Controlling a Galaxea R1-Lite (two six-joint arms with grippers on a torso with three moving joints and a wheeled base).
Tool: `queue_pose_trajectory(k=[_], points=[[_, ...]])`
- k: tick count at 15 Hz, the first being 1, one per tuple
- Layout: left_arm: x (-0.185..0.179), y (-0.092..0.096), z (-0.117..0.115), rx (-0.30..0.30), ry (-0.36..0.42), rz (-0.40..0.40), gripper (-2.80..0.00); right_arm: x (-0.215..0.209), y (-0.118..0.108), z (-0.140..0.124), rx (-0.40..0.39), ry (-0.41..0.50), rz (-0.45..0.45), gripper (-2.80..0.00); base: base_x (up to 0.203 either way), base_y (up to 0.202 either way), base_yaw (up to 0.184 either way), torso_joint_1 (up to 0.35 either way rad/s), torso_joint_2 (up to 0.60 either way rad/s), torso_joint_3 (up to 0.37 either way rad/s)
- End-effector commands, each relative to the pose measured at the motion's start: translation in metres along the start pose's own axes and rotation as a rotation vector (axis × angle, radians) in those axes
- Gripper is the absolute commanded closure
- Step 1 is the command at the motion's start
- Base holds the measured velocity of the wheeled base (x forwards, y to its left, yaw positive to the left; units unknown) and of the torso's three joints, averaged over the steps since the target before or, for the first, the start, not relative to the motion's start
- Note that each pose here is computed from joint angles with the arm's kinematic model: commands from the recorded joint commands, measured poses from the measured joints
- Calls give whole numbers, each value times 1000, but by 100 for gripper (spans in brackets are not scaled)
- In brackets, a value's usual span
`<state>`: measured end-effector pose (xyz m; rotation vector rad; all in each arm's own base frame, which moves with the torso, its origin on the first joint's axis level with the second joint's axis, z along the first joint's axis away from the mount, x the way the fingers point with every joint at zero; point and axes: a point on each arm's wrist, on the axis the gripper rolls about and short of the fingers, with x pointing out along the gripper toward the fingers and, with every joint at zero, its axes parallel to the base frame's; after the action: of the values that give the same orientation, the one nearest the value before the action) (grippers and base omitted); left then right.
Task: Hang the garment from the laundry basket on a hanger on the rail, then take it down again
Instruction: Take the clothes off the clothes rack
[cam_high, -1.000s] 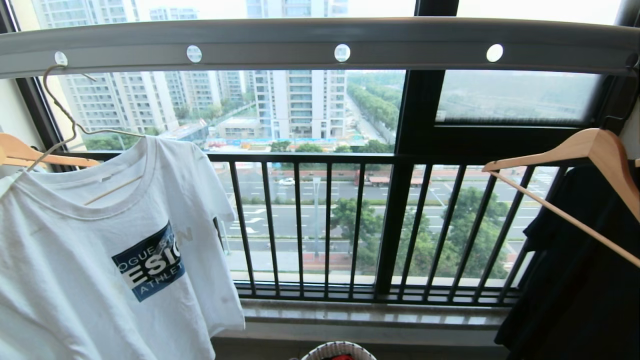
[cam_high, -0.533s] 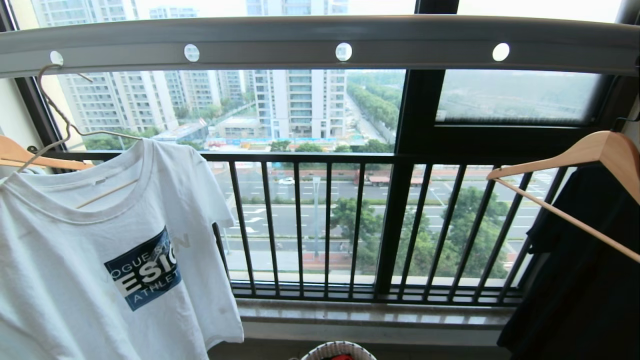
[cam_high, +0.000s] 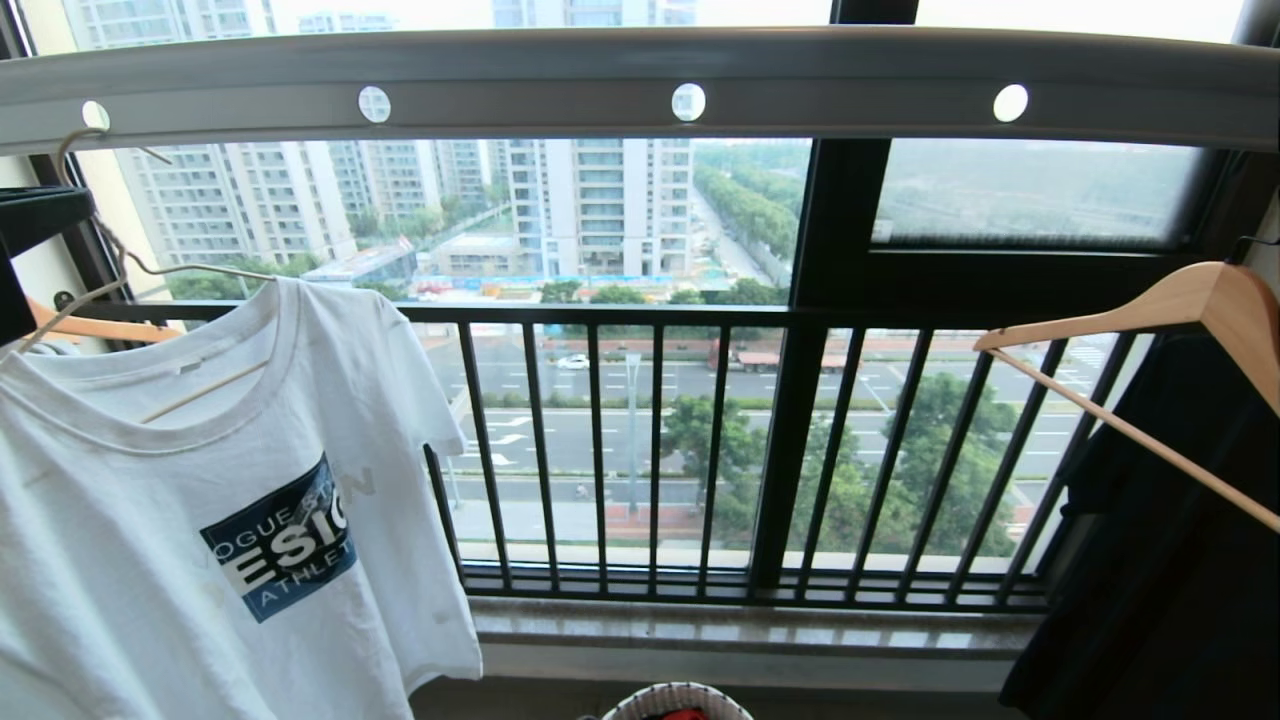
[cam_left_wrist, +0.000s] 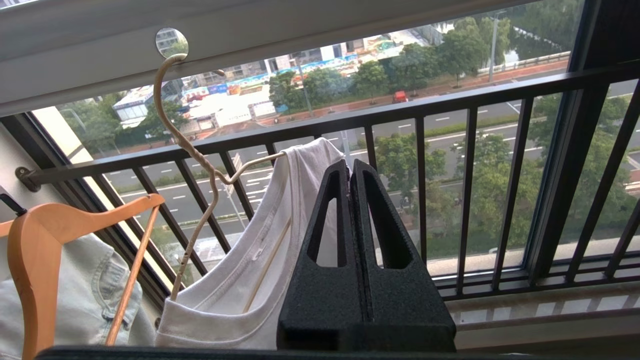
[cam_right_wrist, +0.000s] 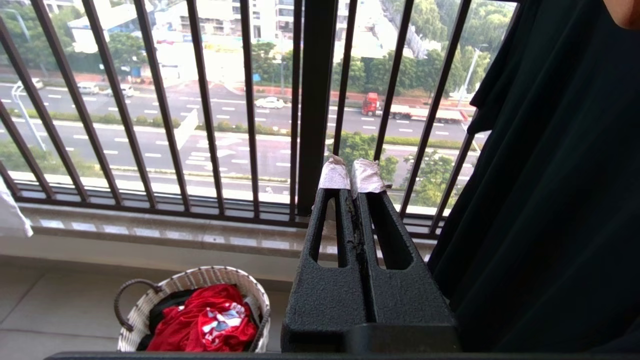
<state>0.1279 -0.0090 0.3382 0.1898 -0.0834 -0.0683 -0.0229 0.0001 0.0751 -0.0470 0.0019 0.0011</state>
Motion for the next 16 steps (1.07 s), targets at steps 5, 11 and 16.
queue_pose_trajectory(k=[5,11,16], points=[[13,9,-1,-5,21,66,0,0,0,0,-1,0,0,0,0,0,0,0,0,0],[47,21,-12,12,103,231,-280,0,0,0,-1,-1,0,0,0,0,0,0,0,0],[62,48,-20,29,161,344,-280,0,0,0,-1,0,0,0,0,0,0,0,0,0]])
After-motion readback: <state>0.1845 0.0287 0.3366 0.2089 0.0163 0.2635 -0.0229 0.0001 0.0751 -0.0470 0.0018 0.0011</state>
